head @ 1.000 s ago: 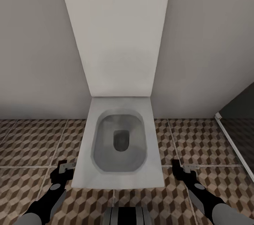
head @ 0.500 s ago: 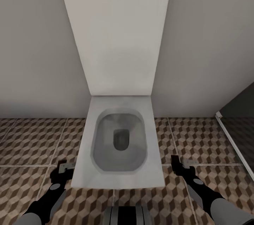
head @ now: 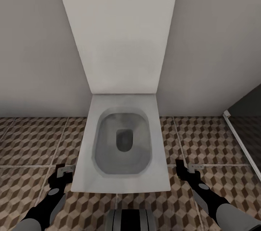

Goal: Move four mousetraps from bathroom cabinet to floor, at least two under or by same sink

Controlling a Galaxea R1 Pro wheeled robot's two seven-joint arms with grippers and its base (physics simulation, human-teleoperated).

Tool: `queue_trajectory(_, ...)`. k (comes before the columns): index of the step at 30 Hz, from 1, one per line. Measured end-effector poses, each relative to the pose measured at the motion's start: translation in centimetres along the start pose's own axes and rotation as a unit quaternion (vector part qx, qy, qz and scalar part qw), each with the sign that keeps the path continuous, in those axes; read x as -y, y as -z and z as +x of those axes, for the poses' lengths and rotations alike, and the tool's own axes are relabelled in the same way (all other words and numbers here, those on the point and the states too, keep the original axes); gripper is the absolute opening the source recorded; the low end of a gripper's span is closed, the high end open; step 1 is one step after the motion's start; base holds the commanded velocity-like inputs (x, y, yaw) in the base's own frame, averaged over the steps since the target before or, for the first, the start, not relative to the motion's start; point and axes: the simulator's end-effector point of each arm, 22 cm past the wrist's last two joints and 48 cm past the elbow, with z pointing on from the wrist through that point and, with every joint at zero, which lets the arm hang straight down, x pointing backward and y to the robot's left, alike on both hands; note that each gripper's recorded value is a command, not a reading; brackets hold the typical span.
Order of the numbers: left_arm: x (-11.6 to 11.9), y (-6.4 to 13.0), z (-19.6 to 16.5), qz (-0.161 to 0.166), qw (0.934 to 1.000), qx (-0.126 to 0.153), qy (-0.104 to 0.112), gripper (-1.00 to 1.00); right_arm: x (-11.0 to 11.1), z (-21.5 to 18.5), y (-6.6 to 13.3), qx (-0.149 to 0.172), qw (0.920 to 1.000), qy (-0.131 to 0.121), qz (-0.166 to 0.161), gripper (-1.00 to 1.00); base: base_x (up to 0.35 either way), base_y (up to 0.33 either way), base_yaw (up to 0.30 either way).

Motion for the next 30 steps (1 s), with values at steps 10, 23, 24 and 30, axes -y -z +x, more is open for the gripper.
queue_trajectory(10,0.0,0.0,-0.05,-0.001,1.0,0.001,0.003,-1.0,-0.01,0.01,0.0,0.0,1.0,0.0,0.0,-1.0,0.0,0.0,0.0)
queue_trajectory(23,0.11,0.03,-0.03,0.0,1.0,0.001,0.003,-1.0,0.0,0.07,0.01,-0.001,1.0,0.001,0.0,-1.0,0.0,0.0,0.0)
queue_trajectory(24,0.12,0.03,-0.03,0.0,1.0,0.001,0.003,-1.0,0.0,0.06,0.01,-0.001,1.0,0.001,0.0,-1.0,0.0,0.0,0.0)
queue_trajectory(30,0.19,-0.17,0.65,0.0,1.0,-0.005,0.001,-1.0,-0.03,0.83,-0.22,-0.007,1.0,0.002,0.0,-1.0,0.0,0.0,0.0)
